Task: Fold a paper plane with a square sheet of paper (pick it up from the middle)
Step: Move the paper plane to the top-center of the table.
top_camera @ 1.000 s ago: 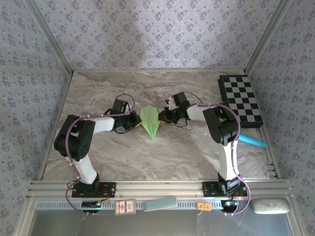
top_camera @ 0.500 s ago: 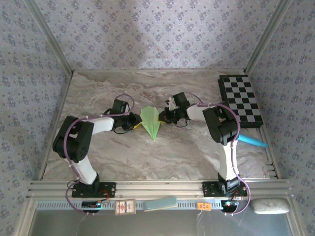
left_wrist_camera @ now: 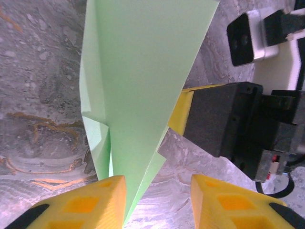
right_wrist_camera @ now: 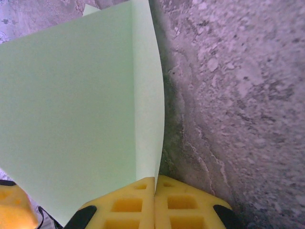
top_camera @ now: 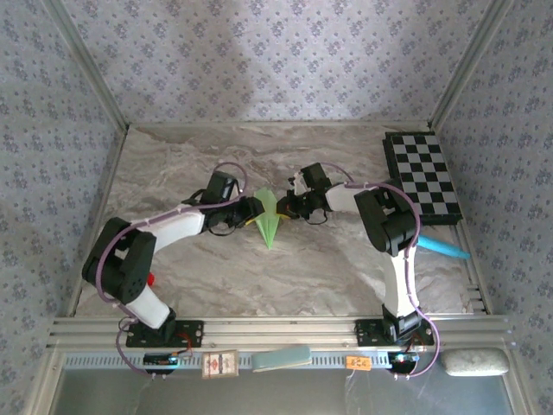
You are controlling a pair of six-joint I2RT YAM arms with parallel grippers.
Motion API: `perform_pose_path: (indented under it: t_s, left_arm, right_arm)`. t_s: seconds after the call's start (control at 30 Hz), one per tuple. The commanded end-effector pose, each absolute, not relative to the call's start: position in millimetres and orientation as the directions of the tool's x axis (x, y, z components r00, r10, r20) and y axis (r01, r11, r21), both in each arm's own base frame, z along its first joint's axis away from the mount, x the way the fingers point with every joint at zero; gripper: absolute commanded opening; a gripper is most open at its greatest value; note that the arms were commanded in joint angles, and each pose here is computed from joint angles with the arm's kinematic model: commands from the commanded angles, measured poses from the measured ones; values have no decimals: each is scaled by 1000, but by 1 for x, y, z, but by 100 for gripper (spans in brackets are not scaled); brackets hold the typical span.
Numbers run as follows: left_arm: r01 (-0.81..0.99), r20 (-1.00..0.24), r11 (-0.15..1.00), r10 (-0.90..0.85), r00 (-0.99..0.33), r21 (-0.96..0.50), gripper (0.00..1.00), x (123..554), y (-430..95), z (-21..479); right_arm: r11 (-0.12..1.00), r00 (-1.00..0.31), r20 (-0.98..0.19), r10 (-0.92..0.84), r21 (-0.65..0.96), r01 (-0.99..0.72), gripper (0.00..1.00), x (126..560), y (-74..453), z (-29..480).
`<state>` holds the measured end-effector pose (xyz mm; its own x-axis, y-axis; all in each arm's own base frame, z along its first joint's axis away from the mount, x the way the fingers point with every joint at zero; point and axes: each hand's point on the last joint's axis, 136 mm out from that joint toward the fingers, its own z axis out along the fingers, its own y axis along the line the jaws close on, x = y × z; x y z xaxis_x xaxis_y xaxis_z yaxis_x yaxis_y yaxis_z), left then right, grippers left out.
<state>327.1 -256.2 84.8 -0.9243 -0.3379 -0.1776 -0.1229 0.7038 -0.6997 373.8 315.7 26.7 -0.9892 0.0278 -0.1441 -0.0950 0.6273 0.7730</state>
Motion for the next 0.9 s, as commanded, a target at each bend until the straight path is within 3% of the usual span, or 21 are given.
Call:
perform_pose_path:
  t_s: [0.0,0.37,0.87]
  left_arm:
    - [-137,-159,719,-328,-931,-682,40,330,-261,76]
    - [-136,-136,754,-286,-949,-642,43,325,-266,61]
    - [-49,-250,828,-225,-942,-559,49,336,-254,74]
  right_arm:
    - [627,-993,-114,20,775,-77,7,372,319,26]
    - [622,-993,-116,24,779,-76,7,373,320,28]
    - [625,-993,-112,22,777,-74,7,374,321,25]
